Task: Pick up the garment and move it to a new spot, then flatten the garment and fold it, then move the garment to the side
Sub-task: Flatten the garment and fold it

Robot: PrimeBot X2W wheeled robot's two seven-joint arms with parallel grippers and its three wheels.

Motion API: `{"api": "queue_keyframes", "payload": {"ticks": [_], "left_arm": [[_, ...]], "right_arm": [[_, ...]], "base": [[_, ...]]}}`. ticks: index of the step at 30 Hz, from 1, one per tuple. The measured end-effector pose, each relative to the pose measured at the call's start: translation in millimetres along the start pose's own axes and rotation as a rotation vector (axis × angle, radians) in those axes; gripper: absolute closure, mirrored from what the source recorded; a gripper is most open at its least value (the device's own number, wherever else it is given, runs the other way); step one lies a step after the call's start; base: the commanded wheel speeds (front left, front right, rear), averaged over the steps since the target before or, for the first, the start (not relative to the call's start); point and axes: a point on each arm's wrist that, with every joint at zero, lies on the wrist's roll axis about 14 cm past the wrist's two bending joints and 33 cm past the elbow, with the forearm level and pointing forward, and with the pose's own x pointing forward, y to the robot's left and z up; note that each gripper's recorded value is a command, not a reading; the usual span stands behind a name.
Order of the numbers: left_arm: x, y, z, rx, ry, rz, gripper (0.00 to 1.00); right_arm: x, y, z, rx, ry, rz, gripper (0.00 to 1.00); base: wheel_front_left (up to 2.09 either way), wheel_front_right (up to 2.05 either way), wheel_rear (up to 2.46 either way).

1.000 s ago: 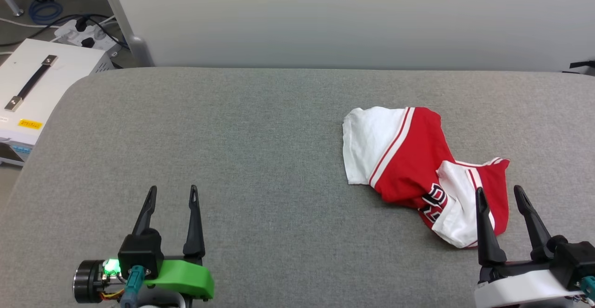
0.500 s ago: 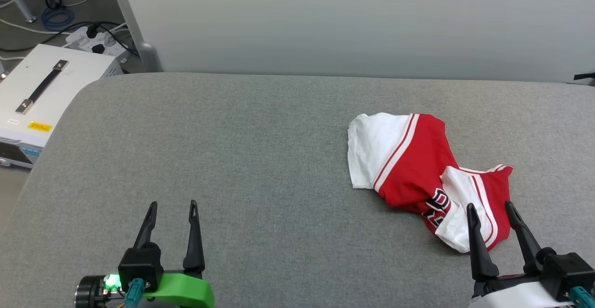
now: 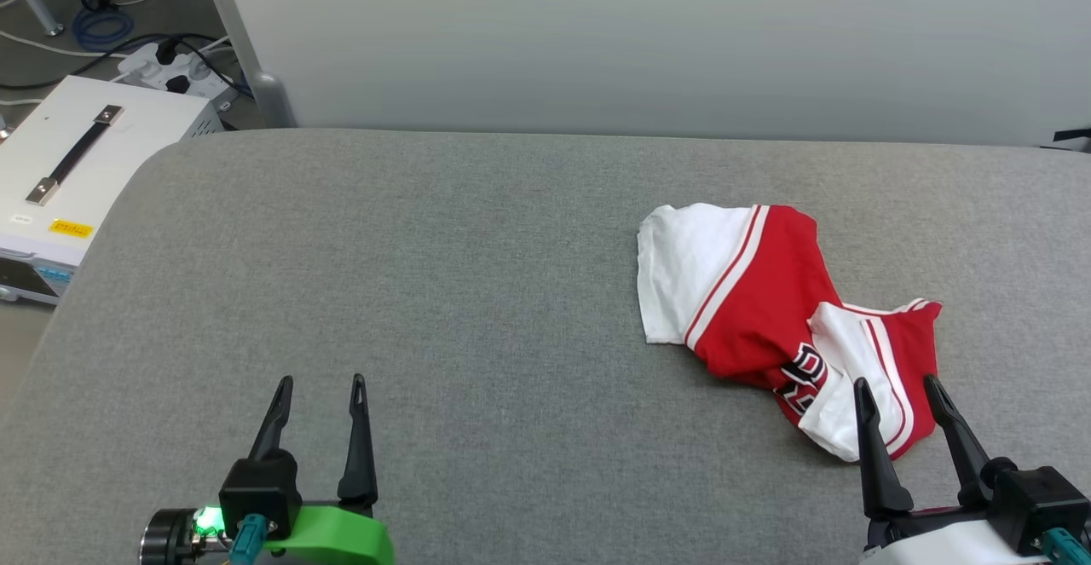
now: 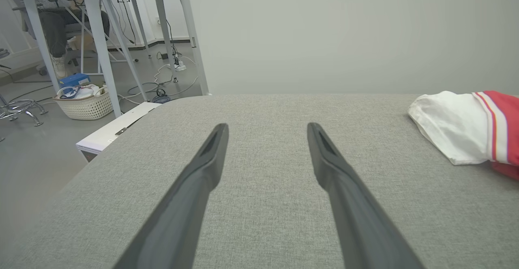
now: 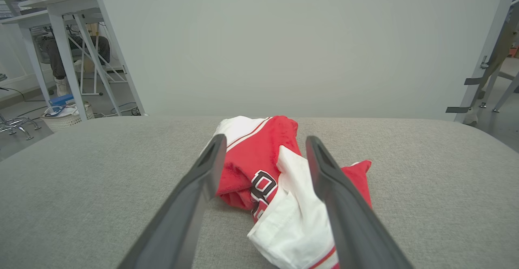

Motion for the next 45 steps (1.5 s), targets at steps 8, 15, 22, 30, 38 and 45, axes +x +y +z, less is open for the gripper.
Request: {"api": "queue_keyframes", "payload": {"ticks": [8,15,22,30,38,45], "left_arm": [[28,-14,25,0.009,-0.081,-0.086,0.00],[80,-38,79,0.056,-0.245,-0.219,0.00],[127,-78,109,0.123,-0.329,-0.386,0.00],[171,-156,115,0.150,-0.290,-0.639,0.00],[178,-233,70,0.166,0.011,-0.891,0.00],[158,-260,-12,0.296,0.444,-1.050,0.00]], "right_arm": [[3,0,-4,0.002,0.012,0.001,0.00],[11,1,-1,-0.004,-0.002,0.006,0.00],[18,-9,-3,-0.013,-0.002,-0.022,0.00],[26,-22,-10,-0.021,0.014,-0.057,0.00],[28,-39,-17,-0.024,0.035,-0.106,0.00],[29,-54,-22,-0.030,0.050,-0.150,0.00]], "base": [[0.00,0.00,0.00],[0.00,0.00,0.00],[0.00,0.00,0.00],[0.00,0.00,0.00],[0.00,0.00,0.00],[0.00,0.00,0.00]]}}
